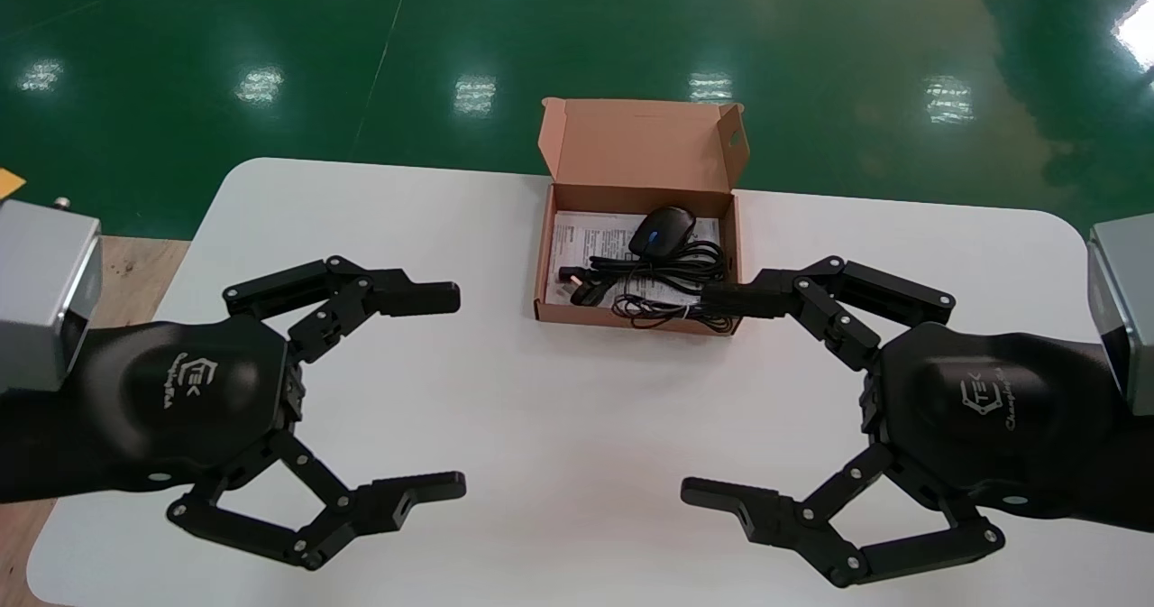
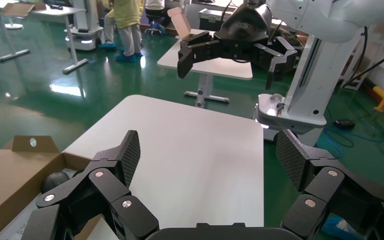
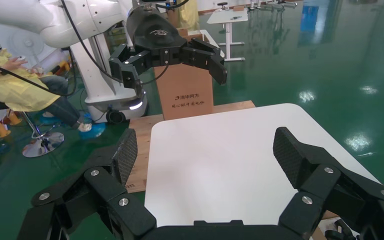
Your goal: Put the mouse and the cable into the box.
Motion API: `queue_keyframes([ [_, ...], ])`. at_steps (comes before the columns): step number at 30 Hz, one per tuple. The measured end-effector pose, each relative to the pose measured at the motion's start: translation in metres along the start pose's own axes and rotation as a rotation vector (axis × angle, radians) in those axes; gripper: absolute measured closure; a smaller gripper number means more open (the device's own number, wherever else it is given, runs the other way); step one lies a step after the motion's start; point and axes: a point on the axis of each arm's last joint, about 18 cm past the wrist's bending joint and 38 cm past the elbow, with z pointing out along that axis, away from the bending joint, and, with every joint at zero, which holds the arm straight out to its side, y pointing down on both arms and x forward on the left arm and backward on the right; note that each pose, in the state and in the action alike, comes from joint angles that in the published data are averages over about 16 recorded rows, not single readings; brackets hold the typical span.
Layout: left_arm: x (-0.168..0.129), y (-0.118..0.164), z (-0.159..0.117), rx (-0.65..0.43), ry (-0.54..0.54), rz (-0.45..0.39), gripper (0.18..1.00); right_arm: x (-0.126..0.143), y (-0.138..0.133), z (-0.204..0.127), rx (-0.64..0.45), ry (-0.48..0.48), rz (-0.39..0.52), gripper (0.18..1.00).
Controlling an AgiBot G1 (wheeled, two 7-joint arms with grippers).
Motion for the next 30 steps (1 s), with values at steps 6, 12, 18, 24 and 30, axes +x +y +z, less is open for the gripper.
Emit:
queue_keyframes([
  [6, 0.0000, 0.0000, 0.0000, 0.000, 0.000, 0.000, 0.183, 0.0000, 0.0000, 0.0000, 0.000, 0.000, 0.000, 0.179],
  [12, 0.0000, 0.0000, 0.0000, 0.000, 0.000, 0.000, 0.183, 0.0000, 0.0000, 0.0000, 0.000, 0.000, 0.000, 0.179],
  [18, 0.0000, 0.0000, 0.0000, 0.000, 0.000, 0.000, 0.183, 0.0000, 0.0000, 0.0000, 0.000, 0.000, 0.000, 0.179],
  [24, 0.0000, 0.0000, 0.0000, 0.000, 0.000, 0.000, 0.183, 0.0000, 0.0000, 0.0000, 0.000, 0.000, 0.000, 0.179],
  [30, 0.0000, 0.0000, 0.0000, 0.000, 0.000, 0.000, 0.183, 0.0000, 0.0000, 0.0000, 0.000, 0.000, 0.000, 0.179],
])
